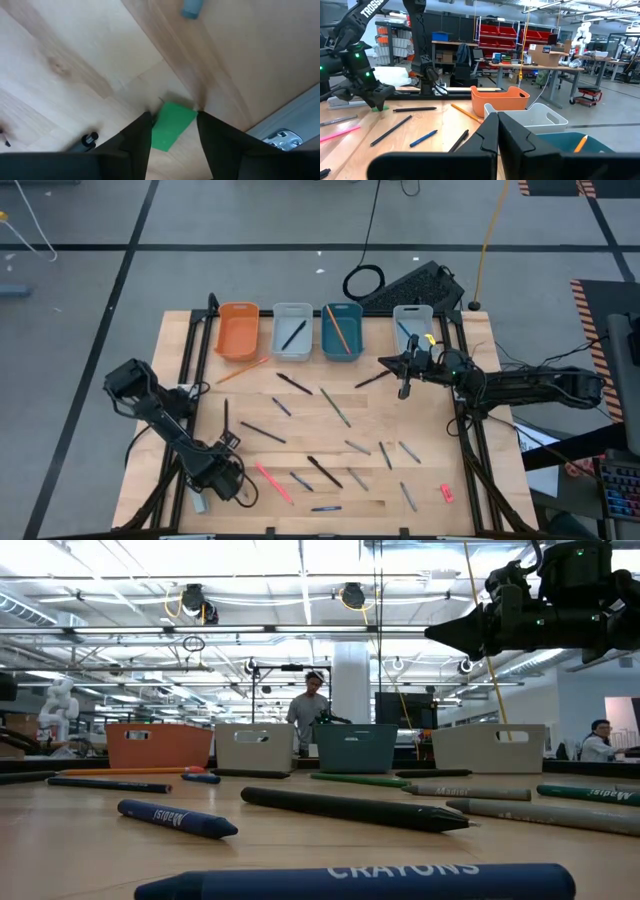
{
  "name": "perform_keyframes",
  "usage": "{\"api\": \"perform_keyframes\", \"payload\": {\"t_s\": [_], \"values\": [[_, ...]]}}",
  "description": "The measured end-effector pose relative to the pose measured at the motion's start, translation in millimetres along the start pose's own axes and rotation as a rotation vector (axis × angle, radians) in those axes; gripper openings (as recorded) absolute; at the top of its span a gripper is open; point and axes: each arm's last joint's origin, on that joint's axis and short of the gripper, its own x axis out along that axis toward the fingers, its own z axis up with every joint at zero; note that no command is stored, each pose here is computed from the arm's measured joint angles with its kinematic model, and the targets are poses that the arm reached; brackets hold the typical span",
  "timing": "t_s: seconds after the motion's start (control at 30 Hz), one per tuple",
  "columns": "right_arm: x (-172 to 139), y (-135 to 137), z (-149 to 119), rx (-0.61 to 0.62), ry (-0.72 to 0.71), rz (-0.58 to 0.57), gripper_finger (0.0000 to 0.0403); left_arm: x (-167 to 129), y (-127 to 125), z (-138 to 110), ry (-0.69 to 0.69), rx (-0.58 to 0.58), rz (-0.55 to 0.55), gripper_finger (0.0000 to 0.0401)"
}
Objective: Sort crayons/erasers/pens/pencils in bins
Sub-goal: Put the green eraser into the orange bin
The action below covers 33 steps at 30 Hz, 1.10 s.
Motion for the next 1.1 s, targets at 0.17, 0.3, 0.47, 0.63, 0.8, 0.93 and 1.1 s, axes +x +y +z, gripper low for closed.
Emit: {"api": "perform_keyframes", "payload": {"t_s": [0.17,0.3,0.47,0.63,0.8,0.93,1.1], "values": [[0,0,0,0.000,0.000,0.000,0.0000,1,0,0,0.005,-0.010,-0.005,0.0140],[0,0,0,0.001,0.000,0.000,0.0000,1,0,0,0.008,-0.010,-0.013,0.0112],[0,0,0,0.001,0.000,0.000,0.0000,2,1,-3,0.035,-0.008,-0.010,0.0086],[0,0,0,0.001,0.000,0.000,0.0000,-4,5,-5,0.018,-0.063,-0.018,0.0080],[0,0,0,0.001,0.000,0.000,0.0000,-16,21,-11,-0.028,-0.208,0.044,0.0078],[0,0,0,0.001,0.000,0.000,0.0000,-30,37,-18,-0.087,-0.330,0.063,0.0078],[0,0,0,0.001,0.000,0.000,0.0000,-56,62,-26,-0.233,-0.468,0.097,0.0078]]}}
